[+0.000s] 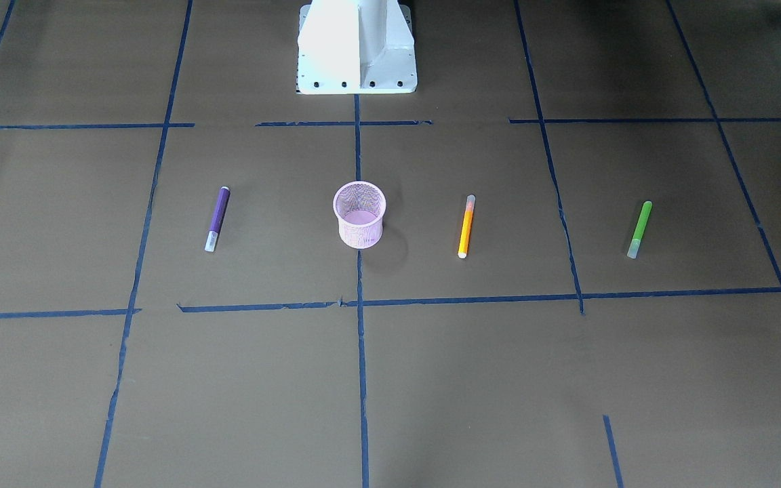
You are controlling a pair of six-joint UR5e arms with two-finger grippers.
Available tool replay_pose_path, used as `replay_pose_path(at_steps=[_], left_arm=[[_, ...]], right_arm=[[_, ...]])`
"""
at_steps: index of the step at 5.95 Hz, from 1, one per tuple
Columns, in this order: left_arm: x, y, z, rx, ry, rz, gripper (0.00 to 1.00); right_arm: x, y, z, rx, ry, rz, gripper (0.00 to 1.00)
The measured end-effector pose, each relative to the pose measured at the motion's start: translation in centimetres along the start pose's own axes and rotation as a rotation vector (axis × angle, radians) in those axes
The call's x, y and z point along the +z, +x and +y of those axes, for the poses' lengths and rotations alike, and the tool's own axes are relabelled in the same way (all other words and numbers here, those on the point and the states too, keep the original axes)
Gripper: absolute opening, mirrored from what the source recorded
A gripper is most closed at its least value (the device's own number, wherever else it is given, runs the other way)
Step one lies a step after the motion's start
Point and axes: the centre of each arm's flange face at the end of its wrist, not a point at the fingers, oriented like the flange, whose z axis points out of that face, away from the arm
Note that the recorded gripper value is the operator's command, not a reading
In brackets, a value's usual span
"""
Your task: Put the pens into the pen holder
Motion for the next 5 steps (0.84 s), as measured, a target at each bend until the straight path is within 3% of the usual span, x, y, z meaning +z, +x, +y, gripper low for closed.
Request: replay_pose_path(at_steps=[2, 4, 5], left_arm=[[-1.0, 4.3, -3.0, 0.074, 0.021, 0.0, 1.0], [2.1, 13.3, -5.3, 0.292, 0.021, 0.018, 1.0], [3.0, 16.7, -5.5, 0.4, 0.055, 0.033, 1.0]], right_arm=[[-0.2, -0.3, 0.0, -0.006, 0.005, 0.0, 1.0], [-0.7, -0.8, -0.1, -0.017, 0.014, -0.002, 1.0], [-1.0, -1.2, -0.1, -0.025, 0.021, -0.002, 1.0]])
